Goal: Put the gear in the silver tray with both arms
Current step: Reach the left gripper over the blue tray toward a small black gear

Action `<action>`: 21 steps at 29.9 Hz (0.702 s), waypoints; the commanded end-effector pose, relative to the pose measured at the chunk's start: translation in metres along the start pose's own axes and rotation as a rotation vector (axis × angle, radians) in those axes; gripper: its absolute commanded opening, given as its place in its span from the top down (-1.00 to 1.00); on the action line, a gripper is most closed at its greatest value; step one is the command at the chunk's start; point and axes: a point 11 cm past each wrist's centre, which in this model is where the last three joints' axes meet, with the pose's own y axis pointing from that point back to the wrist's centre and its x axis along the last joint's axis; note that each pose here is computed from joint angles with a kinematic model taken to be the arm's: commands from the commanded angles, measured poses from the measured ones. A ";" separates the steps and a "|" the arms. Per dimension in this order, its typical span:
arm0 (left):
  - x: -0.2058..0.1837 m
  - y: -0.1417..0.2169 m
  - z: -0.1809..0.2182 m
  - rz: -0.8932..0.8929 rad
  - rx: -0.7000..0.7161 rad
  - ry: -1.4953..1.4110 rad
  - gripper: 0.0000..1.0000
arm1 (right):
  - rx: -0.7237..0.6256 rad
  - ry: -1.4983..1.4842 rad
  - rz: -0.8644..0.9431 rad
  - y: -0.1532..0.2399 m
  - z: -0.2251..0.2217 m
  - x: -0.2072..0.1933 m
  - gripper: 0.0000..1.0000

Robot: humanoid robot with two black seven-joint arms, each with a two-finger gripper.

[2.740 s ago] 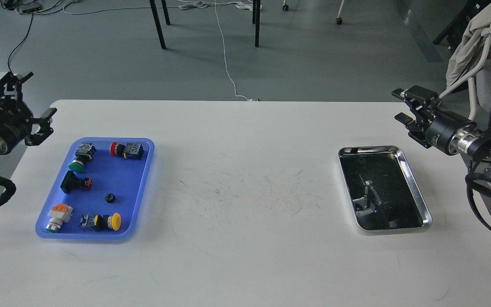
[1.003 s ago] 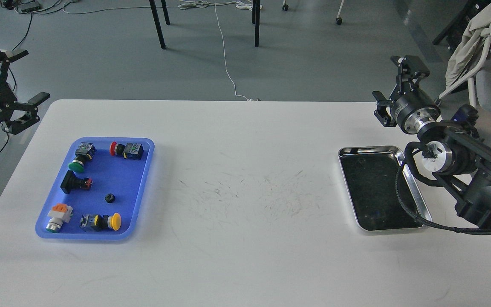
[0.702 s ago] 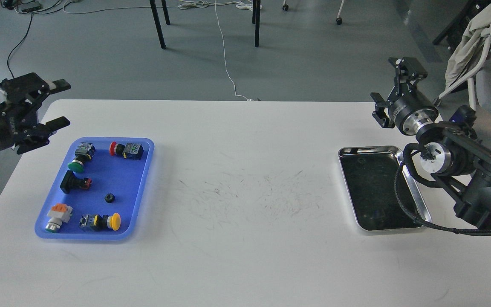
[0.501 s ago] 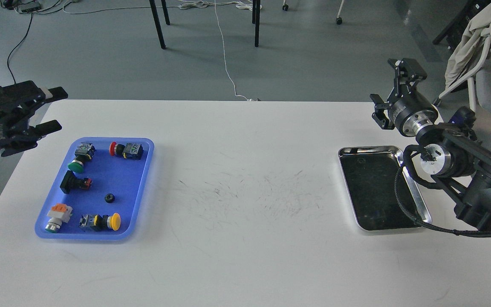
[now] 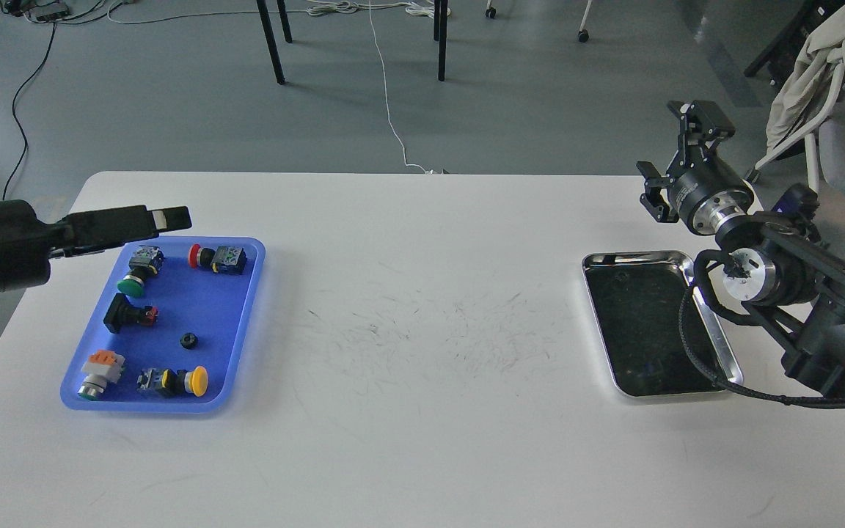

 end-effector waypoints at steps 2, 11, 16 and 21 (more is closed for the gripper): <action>-0.001 -0.017 -0.016 -0.017 0.057 -0.119 -0.59 | 0.005 0.005 0.004 0.000 -0.003 0.002 -0.95; -0.005 -0.041 -0.029 -0.009 0.033 -0.145 -0.97 | 0.012 0.004 0.009 0.000 -0.004 0.004 -0.95; -0.015 -0.048 -0.034 -0.037 0.058 -0.258 -0.85 | 0.011 0.003 0.010 0.000 -0.004 0.004 -0.95; -0.029 -0.049 -0.047 -0.095 0.102 -0.350 -0.61 | 0.006 0.009 0.014 0.001 -0.003 0.006 -0.95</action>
